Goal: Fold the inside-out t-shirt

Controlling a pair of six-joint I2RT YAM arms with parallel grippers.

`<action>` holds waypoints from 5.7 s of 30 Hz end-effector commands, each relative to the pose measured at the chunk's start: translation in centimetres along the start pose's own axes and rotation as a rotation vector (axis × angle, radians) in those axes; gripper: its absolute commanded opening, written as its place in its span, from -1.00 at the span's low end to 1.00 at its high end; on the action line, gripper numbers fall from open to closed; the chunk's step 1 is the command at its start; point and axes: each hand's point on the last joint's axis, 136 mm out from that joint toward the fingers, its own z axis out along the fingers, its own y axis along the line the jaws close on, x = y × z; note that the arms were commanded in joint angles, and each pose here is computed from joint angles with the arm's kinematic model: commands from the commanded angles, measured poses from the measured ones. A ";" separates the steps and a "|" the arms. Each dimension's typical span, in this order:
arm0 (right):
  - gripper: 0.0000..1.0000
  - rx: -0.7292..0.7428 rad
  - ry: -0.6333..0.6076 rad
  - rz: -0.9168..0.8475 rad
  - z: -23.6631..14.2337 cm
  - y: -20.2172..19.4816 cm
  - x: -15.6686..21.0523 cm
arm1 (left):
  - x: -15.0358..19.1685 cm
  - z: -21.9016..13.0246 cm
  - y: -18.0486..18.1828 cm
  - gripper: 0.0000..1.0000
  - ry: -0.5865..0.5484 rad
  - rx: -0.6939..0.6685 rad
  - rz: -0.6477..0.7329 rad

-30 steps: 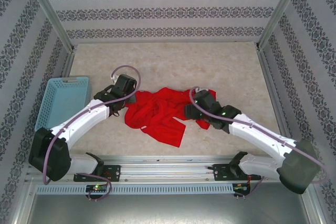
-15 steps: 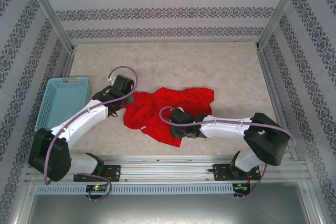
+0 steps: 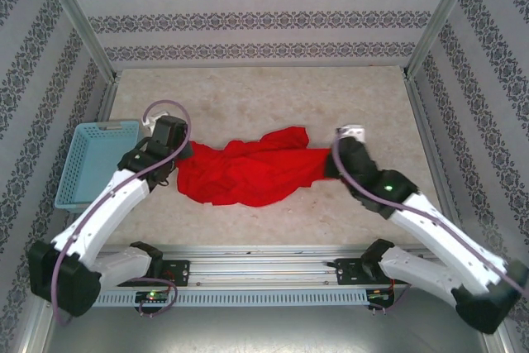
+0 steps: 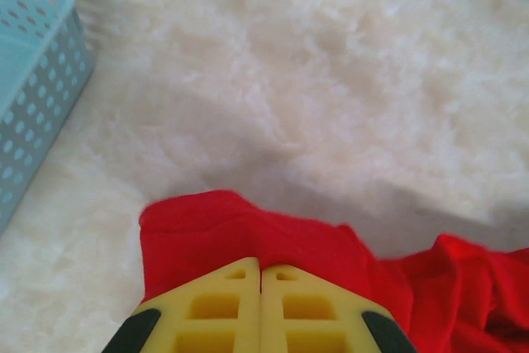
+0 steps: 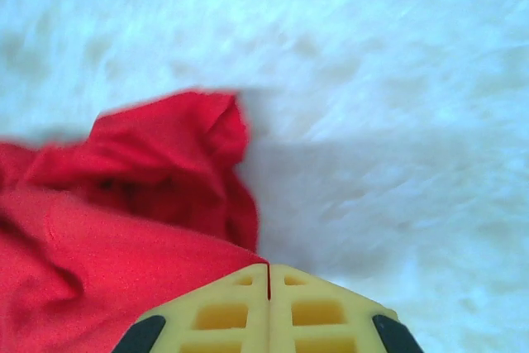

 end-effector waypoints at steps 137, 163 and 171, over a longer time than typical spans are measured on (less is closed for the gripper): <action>-0.18 -0.089 0.572 0.124 23.6 4.1 6.5 | 1.0 5.9 -3.1 -1.00 0.209 0.024 0.046; -1.00 -0.213 -0.290 0.178 -6.6 -0.3 -17.3 | -13.7 -13.5 -4.1 -1.00 -0.297 0.317 -0.106; -1.00 -0.322 -0.502 0.203 -16.1 -0.4 -20.1 | -16.7 -21.1 -5.1 -1.00 -0.425 0.509 -0.145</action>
